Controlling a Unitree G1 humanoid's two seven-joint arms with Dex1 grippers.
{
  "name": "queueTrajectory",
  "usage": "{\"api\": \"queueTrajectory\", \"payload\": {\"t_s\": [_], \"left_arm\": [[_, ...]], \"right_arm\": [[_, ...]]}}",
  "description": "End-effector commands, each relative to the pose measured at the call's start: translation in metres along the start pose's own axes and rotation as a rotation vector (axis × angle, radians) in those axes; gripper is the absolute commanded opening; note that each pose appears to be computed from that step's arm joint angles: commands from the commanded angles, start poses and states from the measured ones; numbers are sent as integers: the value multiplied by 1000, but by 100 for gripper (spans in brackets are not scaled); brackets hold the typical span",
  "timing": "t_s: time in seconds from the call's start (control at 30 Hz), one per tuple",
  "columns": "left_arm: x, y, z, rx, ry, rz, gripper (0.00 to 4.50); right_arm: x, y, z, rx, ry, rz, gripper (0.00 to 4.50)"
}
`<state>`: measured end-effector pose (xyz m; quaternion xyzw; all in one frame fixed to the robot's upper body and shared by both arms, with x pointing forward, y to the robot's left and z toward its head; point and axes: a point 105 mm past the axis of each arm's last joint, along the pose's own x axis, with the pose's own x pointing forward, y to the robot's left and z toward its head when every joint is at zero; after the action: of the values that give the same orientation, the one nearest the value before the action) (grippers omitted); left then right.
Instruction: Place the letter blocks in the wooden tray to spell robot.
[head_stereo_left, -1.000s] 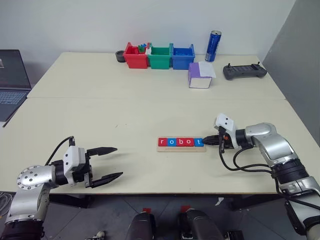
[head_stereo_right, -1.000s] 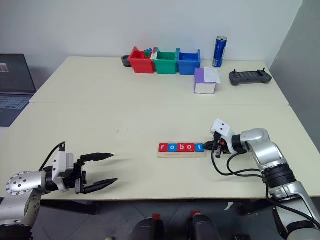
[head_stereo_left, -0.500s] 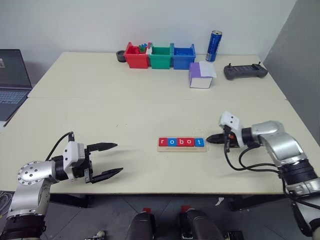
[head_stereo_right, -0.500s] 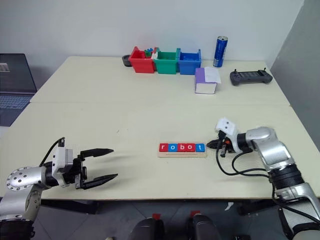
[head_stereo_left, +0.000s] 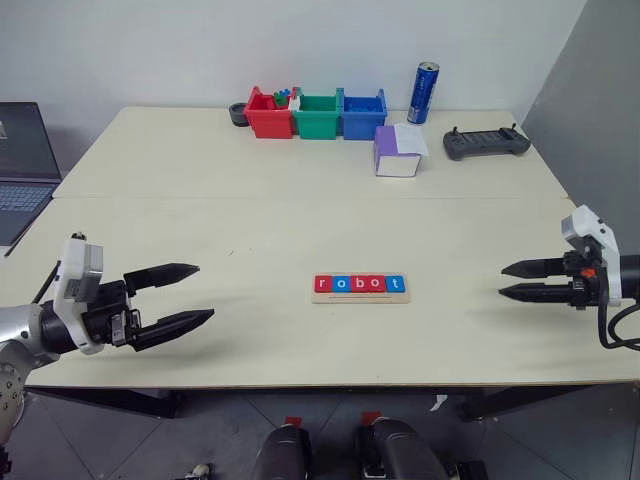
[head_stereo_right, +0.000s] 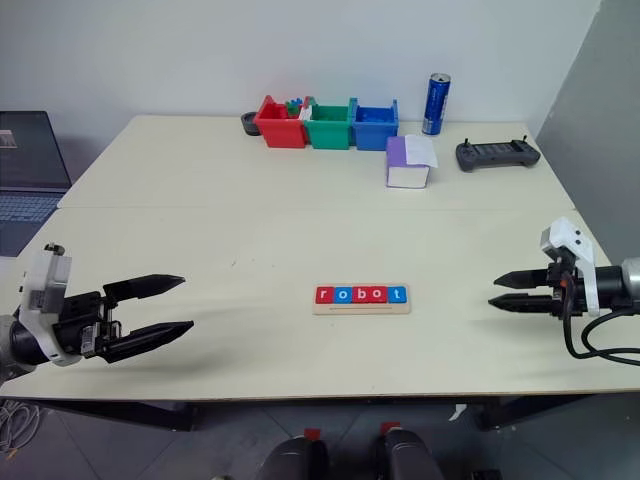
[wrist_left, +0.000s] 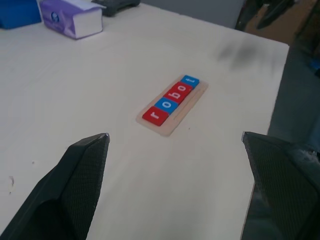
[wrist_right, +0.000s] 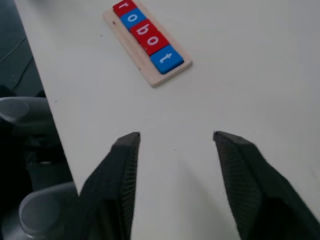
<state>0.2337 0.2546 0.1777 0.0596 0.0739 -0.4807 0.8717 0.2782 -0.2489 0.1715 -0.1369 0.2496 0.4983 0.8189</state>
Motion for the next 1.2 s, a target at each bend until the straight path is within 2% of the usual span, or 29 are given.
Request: {"api": "queueTrajectory", "payload": {"t_s": [0.03, 0.1, 0.13, 0.37, 0.6, 0.9, 1.2], "left_arm": [[-1, 0, 14, 71, 5, -1, 450], [1, 0, 13, 76, 9, -4, 450], [1, 0, 12, 84, 17, -1, 450], [-1, 1, -3, 149, 64, 16, 450], [-6, 5, 2, 181, 25, 36, 450], [3, 7, 5, 197, -59, 37, 450], [8, 11, 2, 217, -37, 61, 450]], "right_arm": [[-1, 2, 14, -44, -31, 23, 367], [0, 4, 15, -47, -32, 43, 440], [-1, 5, 15, -47, -32, 45, 446], [-2, -2, 20, -84, -41, 20, 446], [2, -1, 31, -111, -85, 53, 446], [21, 2, 26, -118, -103, 86, 446], [26, 6, 28, -125, -111, 110, 446]]}}
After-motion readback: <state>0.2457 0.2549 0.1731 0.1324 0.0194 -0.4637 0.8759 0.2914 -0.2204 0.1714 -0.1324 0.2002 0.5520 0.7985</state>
